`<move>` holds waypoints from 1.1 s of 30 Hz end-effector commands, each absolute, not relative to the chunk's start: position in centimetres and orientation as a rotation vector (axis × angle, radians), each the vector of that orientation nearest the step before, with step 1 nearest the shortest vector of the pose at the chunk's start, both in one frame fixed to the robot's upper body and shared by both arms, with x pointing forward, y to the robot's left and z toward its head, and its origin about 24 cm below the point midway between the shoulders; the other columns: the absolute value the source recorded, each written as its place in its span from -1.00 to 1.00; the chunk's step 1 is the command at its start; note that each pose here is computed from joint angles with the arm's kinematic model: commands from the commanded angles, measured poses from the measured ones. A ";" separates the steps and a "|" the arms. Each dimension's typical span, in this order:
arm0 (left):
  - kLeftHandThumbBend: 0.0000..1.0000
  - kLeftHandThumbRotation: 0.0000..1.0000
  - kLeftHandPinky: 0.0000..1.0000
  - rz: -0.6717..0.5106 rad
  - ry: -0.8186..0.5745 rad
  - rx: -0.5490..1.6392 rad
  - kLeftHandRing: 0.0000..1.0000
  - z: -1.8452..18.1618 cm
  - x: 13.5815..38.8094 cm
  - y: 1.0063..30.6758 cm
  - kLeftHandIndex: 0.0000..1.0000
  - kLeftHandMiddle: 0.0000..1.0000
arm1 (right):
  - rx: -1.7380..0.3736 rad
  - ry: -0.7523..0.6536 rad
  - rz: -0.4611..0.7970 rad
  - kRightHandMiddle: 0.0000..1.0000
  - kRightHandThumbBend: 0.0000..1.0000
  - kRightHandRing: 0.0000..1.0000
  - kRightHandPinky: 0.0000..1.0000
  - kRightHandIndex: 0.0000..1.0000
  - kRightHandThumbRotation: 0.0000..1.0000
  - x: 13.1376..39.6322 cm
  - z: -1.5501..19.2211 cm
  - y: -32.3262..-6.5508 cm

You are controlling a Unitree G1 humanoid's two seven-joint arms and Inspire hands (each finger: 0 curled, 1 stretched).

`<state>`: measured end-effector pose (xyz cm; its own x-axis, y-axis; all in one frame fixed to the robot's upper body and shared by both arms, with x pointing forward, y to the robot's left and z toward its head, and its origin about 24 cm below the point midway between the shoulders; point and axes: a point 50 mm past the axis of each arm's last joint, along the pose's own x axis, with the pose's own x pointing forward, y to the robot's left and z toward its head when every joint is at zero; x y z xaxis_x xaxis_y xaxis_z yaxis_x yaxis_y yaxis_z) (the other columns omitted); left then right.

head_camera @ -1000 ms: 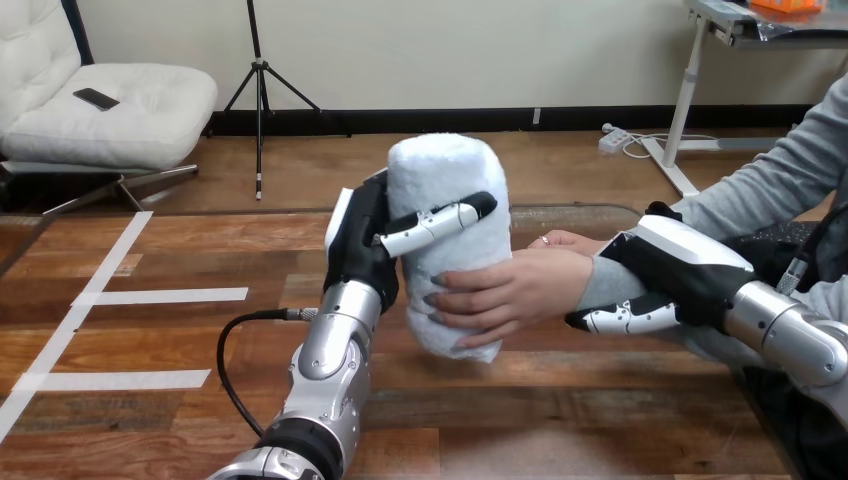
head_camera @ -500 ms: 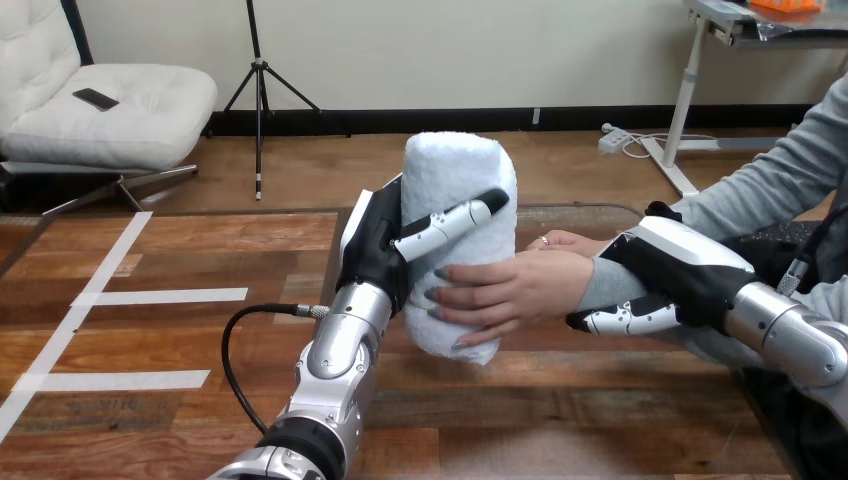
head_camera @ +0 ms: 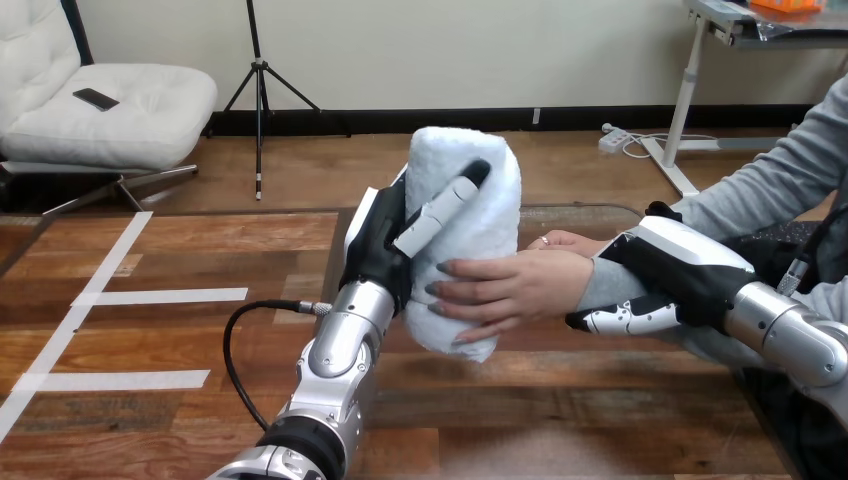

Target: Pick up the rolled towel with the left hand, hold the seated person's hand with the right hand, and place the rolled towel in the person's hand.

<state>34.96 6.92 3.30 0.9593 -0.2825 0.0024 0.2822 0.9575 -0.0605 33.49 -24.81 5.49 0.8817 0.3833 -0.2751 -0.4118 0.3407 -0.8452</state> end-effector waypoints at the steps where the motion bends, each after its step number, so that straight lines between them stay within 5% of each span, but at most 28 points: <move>1: 1.00 0.90 1.00 -0.390 -0.118 -0.056 1.00 6.9 36.0 4.1 0.94 0.99 | -1.054 -0.134 0.467 -0.16 0.18 -0.26 -0.32 -0.10 0.03 35.4 9.0 -23.0; 15: 1.00 0.95 1.00 -0.371 -0.154 -0.055 1.00 6.9 36.0 5.5 0.96 1.00 | -1.044 -0.108 0.488 0.23 0.50 0.15 0.05 0.26 0.24 35.4 9.1 -23.2; 33: 1.00 1.00 1.00 -0.337 -0.233 -0.067 0.99 7.0 35.5 7.5 0.90 0.93 | -1.069 -0.113 0.498 0.43 0.80 0.39 0.27 0.45 0.66 35.2 9.0 -23.3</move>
